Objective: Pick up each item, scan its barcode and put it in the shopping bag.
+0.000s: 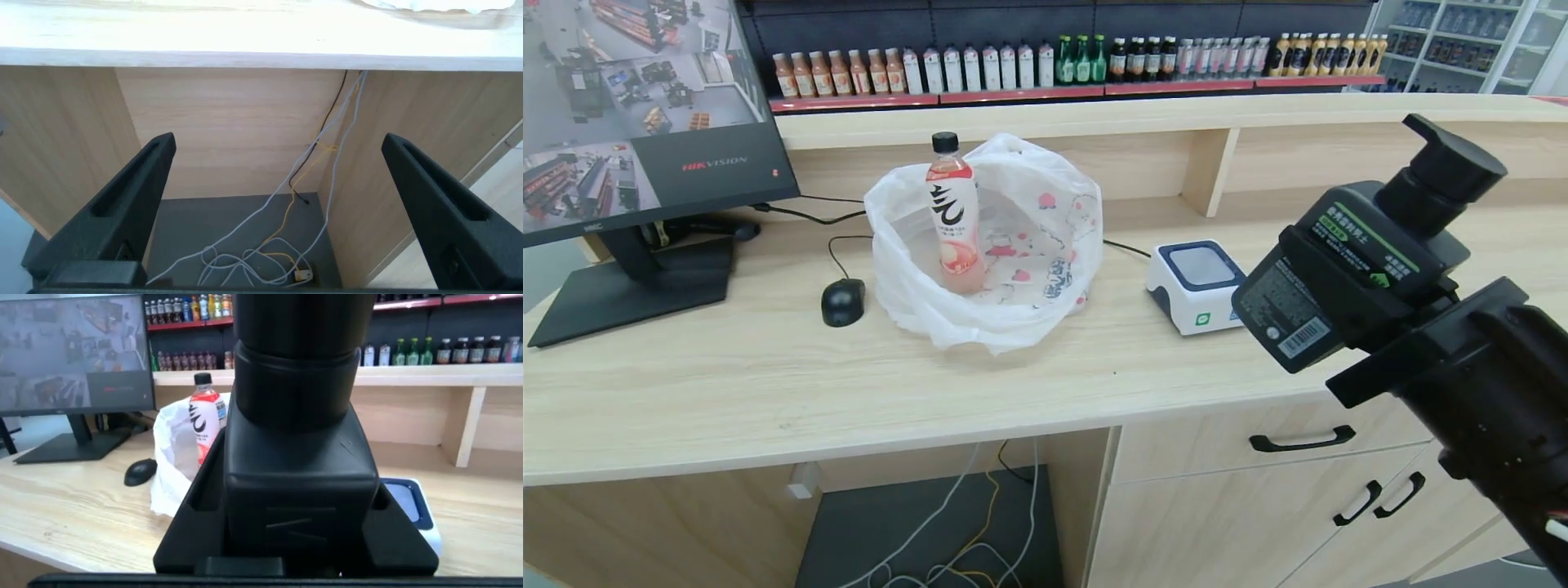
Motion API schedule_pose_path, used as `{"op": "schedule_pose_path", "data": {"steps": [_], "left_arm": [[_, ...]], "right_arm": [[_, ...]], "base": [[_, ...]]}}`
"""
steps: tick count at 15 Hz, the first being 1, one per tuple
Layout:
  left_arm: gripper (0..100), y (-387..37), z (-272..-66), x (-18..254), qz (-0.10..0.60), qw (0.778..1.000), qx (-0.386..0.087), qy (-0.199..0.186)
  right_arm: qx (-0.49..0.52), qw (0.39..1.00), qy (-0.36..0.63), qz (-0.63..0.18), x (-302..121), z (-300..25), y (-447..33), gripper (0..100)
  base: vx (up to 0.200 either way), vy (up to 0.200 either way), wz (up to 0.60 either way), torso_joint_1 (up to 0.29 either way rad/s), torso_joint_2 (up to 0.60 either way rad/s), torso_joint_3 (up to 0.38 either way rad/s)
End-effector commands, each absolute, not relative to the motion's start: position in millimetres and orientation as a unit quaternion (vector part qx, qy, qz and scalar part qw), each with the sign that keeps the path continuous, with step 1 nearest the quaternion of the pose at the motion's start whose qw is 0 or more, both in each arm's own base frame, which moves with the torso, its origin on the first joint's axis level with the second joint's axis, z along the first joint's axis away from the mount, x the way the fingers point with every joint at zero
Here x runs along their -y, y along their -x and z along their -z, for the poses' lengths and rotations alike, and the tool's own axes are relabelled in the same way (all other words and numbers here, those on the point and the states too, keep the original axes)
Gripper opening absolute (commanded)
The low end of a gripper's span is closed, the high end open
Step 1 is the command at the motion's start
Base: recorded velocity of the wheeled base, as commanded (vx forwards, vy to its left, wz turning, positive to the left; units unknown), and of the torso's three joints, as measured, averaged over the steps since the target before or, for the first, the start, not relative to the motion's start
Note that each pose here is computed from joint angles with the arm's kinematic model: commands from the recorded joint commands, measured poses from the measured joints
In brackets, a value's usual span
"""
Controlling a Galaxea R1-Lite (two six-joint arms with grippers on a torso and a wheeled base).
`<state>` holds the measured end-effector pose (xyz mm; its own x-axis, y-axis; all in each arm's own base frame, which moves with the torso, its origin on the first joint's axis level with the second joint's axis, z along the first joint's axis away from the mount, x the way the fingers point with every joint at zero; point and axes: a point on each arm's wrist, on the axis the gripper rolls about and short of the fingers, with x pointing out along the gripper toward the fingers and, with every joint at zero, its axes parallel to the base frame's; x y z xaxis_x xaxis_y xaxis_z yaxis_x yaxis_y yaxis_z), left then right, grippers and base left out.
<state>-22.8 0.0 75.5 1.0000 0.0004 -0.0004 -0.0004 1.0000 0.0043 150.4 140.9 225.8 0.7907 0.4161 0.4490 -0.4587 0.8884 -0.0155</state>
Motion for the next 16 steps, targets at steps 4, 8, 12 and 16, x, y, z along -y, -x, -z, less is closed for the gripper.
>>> {"op": "schedule_pose_path", "data": {"steps": [4,8,12,16], "left_arm": [[100,23,-75,0,0.000,1.000,0.000,-0.002],[100,23,-75,0,0.000,1.000,0.000,-0.002],[100,23,-75,0,0.000,1.000,0.000,-0.002],[100,23,-75,0,0.000,1.000,0.000,-0.002]], "right_arm": [[0.251,0.934,0.021,-0.253,-157,-228,-167,0],[0.290,0.906,0.195,-0.239,-129,-219,-219,0],[0.392,0.818,0.362,-0.215,-124,-231,-303,0],[0.395,0.786,0.419,-0.224,-111,-212,-337,0]], "base": [[0.000,0.000,0.00,0.000,0.00,0.000],[0.000,0.000,0.00,0.000,0.00,0.000],[0.000,0.000,0.00,0.000,0.00,0.000],[0.000,0.000,0.00,0.000,0.00,0.000]]}}
